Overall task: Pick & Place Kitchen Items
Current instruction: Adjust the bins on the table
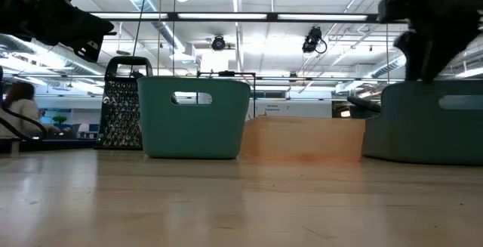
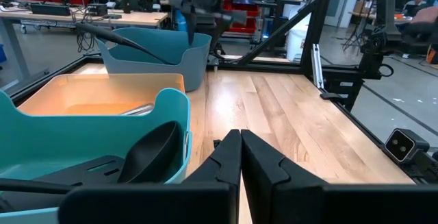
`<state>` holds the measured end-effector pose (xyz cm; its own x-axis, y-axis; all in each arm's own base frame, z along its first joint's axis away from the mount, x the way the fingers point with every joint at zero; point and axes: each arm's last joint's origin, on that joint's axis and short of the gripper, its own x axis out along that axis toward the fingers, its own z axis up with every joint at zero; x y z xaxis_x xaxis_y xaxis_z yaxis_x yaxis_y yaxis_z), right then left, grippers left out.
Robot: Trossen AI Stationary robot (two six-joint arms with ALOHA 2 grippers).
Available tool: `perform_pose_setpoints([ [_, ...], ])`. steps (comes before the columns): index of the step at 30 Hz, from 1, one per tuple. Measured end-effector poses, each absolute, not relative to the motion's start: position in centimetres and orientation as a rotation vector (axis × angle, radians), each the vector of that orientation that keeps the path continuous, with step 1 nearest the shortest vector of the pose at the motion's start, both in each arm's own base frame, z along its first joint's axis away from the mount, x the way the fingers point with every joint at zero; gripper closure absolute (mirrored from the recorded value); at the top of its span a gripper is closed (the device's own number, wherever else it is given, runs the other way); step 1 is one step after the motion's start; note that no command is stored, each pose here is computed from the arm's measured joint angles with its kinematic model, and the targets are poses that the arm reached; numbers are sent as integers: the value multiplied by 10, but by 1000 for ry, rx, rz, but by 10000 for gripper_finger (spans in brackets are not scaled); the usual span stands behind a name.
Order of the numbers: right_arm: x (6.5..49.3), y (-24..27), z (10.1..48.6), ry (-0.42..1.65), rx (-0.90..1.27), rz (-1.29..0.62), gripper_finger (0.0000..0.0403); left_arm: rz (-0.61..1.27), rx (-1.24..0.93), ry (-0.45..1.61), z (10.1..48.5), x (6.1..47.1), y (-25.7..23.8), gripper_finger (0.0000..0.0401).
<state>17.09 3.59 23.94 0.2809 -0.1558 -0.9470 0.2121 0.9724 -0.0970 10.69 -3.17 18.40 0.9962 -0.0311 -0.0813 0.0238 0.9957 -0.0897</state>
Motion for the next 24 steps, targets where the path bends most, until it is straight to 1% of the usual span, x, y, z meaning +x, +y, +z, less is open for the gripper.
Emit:
perform_pose_setpoints([
  [5, 183, 37, 270, 1127, 27, -240, 144, -27, -89, 83, 184, 107, -32, 389],
  [9, 195, 37, 277, 1061, -28, -248, 144, -27, -89, 84, 184, 107, -32, 389],
  [18, 249, 30, 258, 1048, -106, -207, 144, -27, -88, 85, 184, 107, -32, 389],
  [22, 265, 21, 246, 1095, -163, -204, 144, -27, -88, 85, 184, 107, -32, 389],
  [24, 271, 13, 239, 1122, -156, -213, 144, -27, -88, 86, 184, 107, -32, 389],
])
